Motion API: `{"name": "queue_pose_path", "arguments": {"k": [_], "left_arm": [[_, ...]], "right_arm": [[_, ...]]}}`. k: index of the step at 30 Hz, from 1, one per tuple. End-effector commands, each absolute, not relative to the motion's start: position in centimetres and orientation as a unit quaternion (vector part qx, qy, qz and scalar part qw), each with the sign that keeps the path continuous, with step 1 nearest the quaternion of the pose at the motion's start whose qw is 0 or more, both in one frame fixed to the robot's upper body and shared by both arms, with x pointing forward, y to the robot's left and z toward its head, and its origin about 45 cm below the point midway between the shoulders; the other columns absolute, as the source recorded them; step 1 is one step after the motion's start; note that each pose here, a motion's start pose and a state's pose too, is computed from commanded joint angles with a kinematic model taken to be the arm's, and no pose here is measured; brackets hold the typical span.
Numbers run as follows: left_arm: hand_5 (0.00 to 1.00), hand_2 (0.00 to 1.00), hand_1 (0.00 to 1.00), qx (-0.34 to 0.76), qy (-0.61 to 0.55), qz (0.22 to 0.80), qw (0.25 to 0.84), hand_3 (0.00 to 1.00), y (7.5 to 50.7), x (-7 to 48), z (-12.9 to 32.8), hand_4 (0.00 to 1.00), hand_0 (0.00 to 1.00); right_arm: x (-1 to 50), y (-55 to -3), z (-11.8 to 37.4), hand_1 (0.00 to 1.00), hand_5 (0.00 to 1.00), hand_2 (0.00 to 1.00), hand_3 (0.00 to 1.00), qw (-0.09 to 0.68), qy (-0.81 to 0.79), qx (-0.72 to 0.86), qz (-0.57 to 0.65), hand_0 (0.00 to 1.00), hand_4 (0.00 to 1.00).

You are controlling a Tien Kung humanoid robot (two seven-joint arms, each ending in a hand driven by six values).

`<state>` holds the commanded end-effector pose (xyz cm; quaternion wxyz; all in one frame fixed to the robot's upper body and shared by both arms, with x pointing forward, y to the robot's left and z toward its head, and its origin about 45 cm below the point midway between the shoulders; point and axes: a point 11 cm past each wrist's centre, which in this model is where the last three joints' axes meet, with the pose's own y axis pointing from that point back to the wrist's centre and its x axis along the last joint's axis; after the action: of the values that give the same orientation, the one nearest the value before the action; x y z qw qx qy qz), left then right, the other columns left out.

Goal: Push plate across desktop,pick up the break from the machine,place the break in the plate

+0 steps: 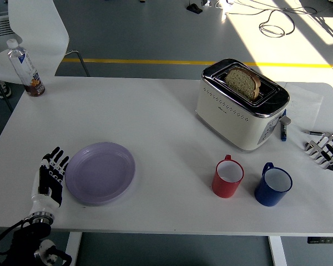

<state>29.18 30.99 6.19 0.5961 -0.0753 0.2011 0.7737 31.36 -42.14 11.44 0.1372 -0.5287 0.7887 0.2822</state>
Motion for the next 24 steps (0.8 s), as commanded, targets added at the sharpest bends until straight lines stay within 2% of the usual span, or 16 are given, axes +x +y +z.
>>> {"name": "queue_pose_path", "arguments": {"k": [8,9,24], "left_arm": [[0.943,0.892,0.851,-0.082,0.214,0.754,0.616,0.822,30.1,29.4,6.1,0.456,0.855],[0.989,0.886,0.842,-0.082,0.215,0.753,0.617,0.815,30.1,29.4,6.1,0.468,0.844],[0.998,0.873,0.832,-0.085,0.240,0.721,0.644,0.799,28.2,29.8,5.9,0.480,0.829]], "right_arm": [[31.4,-42.1,11.5,0.687,0.460,0.708,0.699,0.138,0.788,-0.529,0.282,0.740,0.505],[31.4,-42.1,11.5,0.688,0.461,0.709,0.699,0.138,0.788,-0.529,0.282,0.741,0.505],[31.5,-42.1,11.6,0.689,0.465,0.710,0.701,0.140,0.789,-0.528,0.281,0.741,0.508]]}}
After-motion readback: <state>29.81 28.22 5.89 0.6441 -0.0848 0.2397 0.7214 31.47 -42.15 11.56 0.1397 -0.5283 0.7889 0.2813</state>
